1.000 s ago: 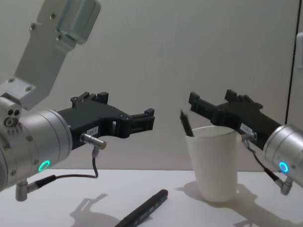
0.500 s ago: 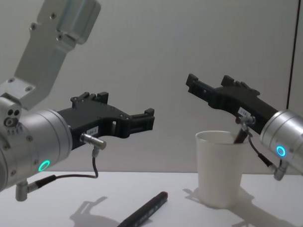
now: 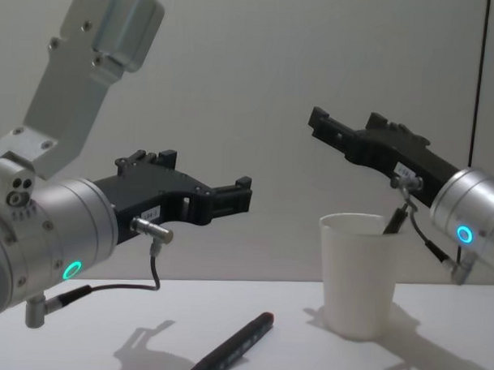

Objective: Place the pen into the pen holder.

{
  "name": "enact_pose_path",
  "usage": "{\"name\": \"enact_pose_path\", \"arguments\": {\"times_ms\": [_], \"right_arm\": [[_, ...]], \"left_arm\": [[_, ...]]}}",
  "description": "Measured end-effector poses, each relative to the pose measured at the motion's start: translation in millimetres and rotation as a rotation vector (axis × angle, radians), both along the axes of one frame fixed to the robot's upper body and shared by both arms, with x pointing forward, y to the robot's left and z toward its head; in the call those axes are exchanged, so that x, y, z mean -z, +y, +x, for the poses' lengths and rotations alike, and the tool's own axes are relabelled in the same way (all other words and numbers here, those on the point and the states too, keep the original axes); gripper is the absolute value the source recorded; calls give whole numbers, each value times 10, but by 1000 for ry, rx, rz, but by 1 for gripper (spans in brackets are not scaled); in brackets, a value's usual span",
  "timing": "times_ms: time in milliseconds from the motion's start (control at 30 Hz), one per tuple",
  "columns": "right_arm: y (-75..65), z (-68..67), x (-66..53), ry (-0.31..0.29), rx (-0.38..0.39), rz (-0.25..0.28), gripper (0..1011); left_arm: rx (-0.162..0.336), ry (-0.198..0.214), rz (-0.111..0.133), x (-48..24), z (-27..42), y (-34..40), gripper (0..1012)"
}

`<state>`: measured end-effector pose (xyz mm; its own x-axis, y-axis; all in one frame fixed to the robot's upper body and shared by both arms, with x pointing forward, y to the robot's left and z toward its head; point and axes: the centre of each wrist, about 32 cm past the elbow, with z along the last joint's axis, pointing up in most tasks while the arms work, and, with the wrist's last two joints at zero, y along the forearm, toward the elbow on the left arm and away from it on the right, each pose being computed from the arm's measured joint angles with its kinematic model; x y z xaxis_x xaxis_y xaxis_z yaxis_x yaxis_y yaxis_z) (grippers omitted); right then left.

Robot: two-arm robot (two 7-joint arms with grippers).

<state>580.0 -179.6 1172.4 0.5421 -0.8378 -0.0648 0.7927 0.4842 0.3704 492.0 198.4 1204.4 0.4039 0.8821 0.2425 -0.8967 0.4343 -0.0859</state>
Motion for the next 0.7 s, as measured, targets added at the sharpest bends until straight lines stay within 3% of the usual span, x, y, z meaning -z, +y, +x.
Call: {"name": "enact_pose_path", "arguments": {"times_ms": [700], "right_arm": [[-167,-287,-155,13,93,-19,1001]], "left_arm": [[0,0,0,0,0,0,1003]]}}
